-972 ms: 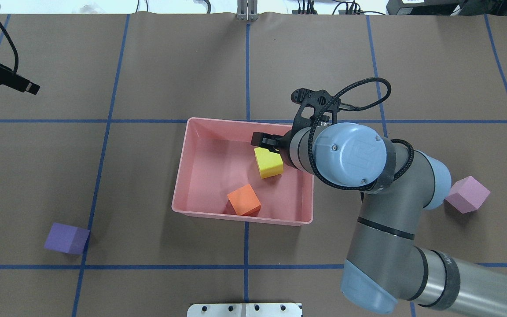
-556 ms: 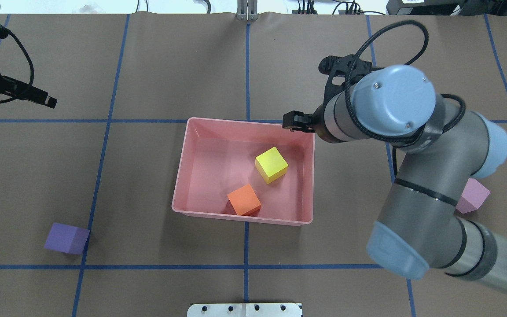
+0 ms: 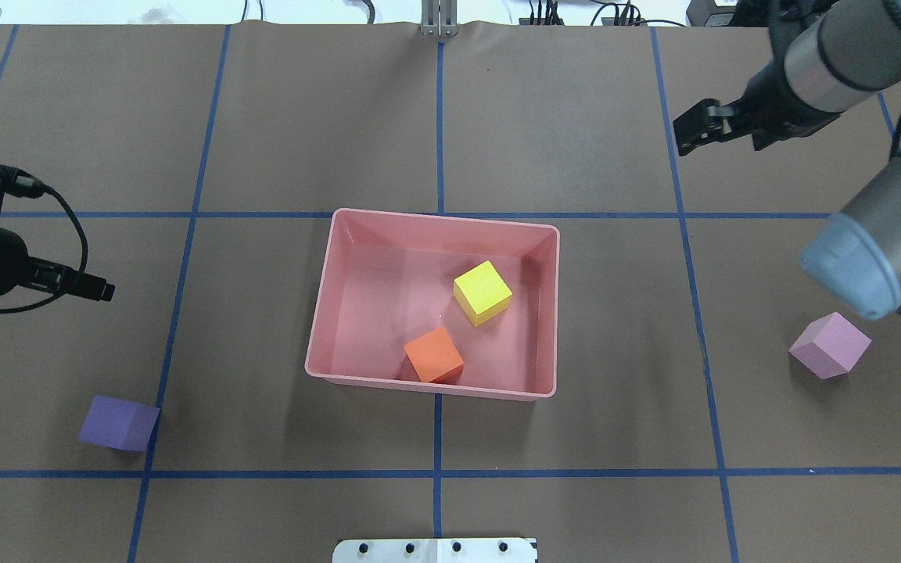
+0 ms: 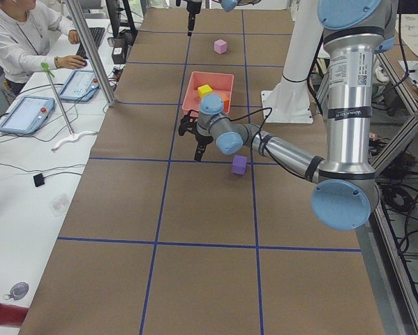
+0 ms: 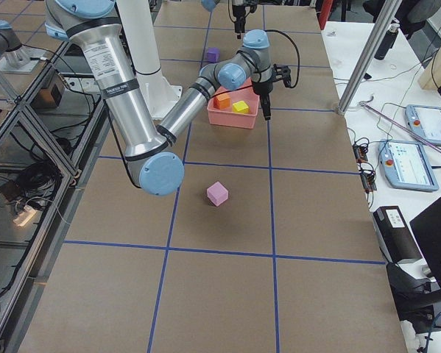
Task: Place blocks into pink bin with both arms
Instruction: 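Raise the right gripper away while the left gripper lowers to the purple cube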
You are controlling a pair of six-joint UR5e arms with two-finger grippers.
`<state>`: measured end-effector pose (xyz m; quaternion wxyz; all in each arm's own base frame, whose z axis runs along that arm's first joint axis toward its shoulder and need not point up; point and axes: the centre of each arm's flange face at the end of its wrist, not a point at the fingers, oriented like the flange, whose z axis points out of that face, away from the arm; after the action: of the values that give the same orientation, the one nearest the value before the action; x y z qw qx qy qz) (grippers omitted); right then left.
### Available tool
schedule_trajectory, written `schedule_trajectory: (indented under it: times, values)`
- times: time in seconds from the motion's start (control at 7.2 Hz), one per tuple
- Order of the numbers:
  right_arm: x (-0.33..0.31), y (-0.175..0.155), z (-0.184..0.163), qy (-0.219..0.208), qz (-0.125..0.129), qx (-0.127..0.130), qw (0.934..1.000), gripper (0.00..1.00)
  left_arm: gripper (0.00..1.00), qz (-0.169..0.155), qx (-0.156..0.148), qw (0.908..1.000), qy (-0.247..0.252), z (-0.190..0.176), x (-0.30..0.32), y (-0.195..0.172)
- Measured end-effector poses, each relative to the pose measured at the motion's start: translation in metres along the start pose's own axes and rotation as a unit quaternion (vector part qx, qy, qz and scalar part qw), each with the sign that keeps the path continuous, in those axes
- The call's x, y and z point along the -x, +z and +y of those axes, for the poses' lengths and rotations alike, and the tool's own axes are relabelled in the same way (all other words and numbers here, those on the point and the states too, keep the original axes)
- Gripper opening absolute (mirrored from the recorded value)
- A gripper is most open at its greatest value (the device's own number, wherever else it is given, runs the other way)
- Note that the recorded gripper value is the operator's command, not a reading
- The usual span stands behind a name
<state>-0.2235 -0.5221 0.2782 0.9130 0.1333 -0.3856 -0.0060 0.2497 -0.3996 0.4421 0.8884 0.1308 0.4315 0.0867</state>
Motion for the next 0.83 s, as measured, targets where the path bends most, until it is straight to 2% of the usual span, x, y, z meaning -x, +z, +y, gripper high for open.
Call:
schedule_trajectory:
  times: [0.14,0.42,0.69,0.83]
  values:
    - [-0.046,-0.005,-0.004,-0.021,0.0,0.013,0.9997,1.0,1.0,-0.006,0.009,0.9998,0.017,0.03,-0.004,0.012]
    - [-0.122,-0.005,0.01,-0.045,-0.005,0.013,0.9989,1.0,1.0,0.003,0.015,0.9996,0.025,0.073,-0.004,0.024]
    - [-0.186,-0.004,0.026,-0.056,-0.037,0.009,0.9977,1.0,1.0,0.014,0.016,0.9998,0.002,0.097,-0.025,0.035]
    - [-0.202,-0.003,0.029,-0.055,-0.041,0.01,0.9976,1.0,1.0,0.014,0.019,0.9997,-0.006,0.105,-0.034,0.041]
